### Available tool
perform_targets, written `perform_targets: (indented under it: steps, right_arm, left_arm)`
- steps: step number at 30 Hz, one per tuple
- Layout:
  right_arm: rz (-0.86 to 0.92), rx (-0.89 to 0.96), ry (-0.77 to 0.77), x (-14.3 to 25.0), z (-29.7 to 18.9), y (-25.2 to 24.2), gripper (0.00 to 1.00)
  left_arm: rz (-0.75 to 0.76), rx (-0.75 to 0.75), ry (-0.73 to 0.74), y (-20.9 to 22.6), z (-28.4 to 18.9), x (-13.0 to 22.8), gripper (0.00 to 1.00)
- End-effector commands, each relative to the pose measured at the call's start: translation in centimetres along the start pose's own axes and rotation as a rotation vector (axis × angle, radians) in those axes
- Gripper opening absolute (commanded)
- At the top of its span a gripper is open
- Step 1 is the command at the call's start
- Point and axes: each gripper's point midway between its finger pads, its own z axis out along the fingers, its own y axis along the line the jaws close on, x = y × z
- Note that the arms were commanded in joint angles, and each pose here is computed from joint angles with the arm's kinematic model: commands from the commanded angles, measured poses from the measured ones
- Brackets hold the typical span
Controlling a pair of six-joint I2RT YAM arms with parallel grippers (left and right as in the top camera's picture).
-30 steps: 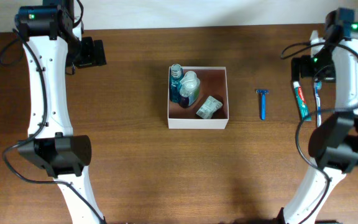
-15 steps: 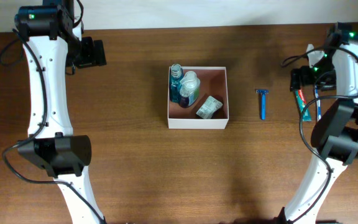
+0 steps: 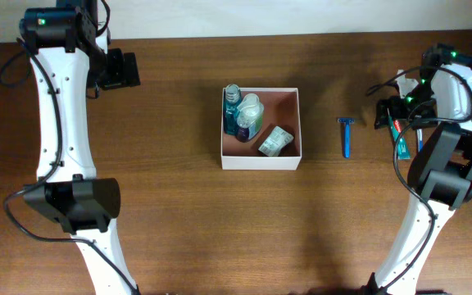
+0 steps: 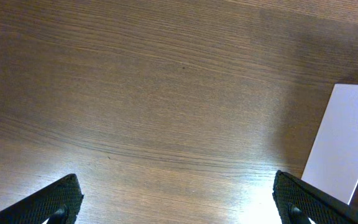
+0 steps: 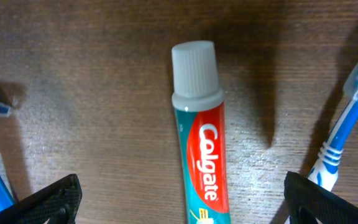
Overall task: Pack container
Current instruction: 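Close the right gripper on the toothpaste tube cap end and lift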
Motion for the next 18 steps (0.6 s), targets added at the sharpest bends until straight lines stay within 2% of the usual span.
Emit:
perform_targets:
  steps: [1, 16, 18]
  right_arm:
    - [0.013, 0.022, 0.012, -0.1, 0.6, -0.2, 0.99]
    - [0.015, 0.006, 0.059, 0.4, 3.1, -0.2, 0.98]
    - [0.015, 0.007, 0.059, 0.4, 3.1, -0.2, 0.95]
  left_arm:
    - [-0.008, 0.01, -0.019, 0.0, -0.9, 0.0, 0.99]
    - [-0.008, 0.009, -0.018, 0.0, -0.9, 0.0, 0.99]
    - [-0.008, 0.009, -0.018, 0.0, -0.9, 0.0, 0.99]
